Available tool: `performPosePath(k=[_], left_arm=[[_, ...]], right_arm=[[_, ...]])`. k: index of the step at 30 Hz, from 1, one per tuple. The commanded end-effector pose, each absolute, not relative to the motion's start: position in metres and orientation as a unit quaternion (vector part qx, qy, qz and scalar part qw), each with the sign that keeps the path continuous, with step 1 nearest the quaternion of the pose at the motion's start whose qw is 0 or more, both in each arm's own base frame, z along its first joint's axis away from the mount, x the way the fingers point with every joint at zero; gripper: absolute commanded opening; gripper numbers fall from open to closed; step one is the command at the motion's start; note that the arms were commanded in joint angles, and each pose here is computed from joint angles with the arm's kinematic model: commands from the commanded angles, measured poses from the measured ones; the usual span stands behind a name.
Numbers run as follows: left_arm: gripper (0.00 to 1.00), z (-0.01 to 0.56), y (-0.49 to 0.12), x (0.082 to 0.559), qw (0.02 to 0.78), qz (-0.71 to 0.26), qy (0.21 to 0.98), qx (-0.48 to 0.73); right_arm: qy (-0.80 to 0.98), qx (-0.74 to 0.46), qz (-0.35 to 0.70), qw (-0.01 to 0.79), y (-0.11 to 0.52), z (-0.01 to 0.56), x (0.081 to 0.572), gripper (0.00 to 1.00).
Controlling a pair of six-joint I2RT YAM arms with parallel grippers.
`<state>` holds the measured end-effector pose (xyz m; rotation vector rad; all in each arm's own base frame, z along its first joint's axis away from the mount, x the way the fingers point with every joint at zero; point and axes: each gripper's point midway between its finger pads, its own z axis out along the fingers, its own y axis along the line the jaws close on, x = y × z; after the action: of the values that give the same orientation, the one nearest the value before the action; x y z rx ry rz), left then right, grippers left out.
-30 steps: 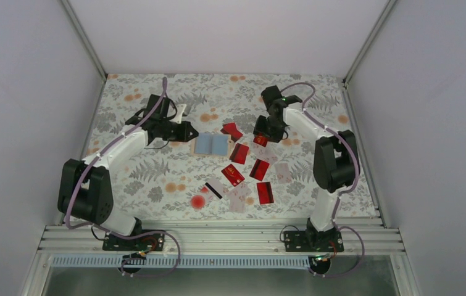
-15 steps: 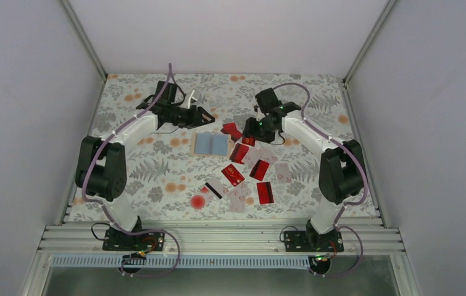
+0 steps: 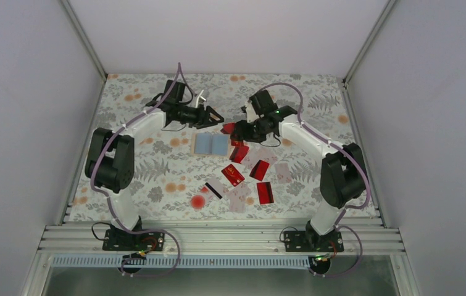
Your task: Put the credit cards into the card holder
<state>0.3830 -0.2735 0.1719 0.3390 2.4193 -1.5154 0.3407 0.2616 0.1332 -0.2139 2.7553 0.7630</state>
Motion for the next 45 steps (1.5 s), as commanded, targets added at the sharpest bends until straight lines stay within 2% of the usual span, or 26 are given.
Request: performPosePath(k=[1, 8, 15, 33, 36, 42, 45], left_arm=[[0.54, 0.186, -0.288, 0.382, 0.133, -0.545, 0.816, 0.140], [0.53, 0.181, -0.303, 0.375, 0.122, -0.545, 0.816, 0.150], [0.46, 0.176, -0.311, 0.376, 0.122, -0.530, 0.827, 0.142], [0.03, 0.177, -0.321, 0.373, 0.115, -0.524, 0.832, 0.140], [0.02, 0.180, -0.322, 0.375, 0.117, -0.526, 0.831, 0.136], [0.02, 0.189, -0.314, 0.383, 0.135, -0.501, 0.844, 0.139], [0.03, 0.189, -0.299, 0.385, 0.145, -0.482, 0.853, 0.138]], right_arm=[[0.937, -0.121, 0.292, 0.150, 0.280, 0.148, 0.334, 0.49], [0.931, -0.131, 0.304, 0.157, 0.289, 0.159, 0.335, 0.49], [0.926, -0.129, 0.314, 0.162, 0.294, 0.168, 0.338, 0.49], [0.933, -0.104, 0.299, 0.171, 0.293, 0.172, 0.350, 0.50], [0.932, -0.106, 0.300, 0.173, 0.293, 0.174, 0.350, 0.58], [0.930, -0.122, 0.292, 0.188, 0.286, 0.179, 0.344, 0.87], [0.930, -0.127, 0.285, 0.193, 0.280, 0.175, 0.340, 0.99]])
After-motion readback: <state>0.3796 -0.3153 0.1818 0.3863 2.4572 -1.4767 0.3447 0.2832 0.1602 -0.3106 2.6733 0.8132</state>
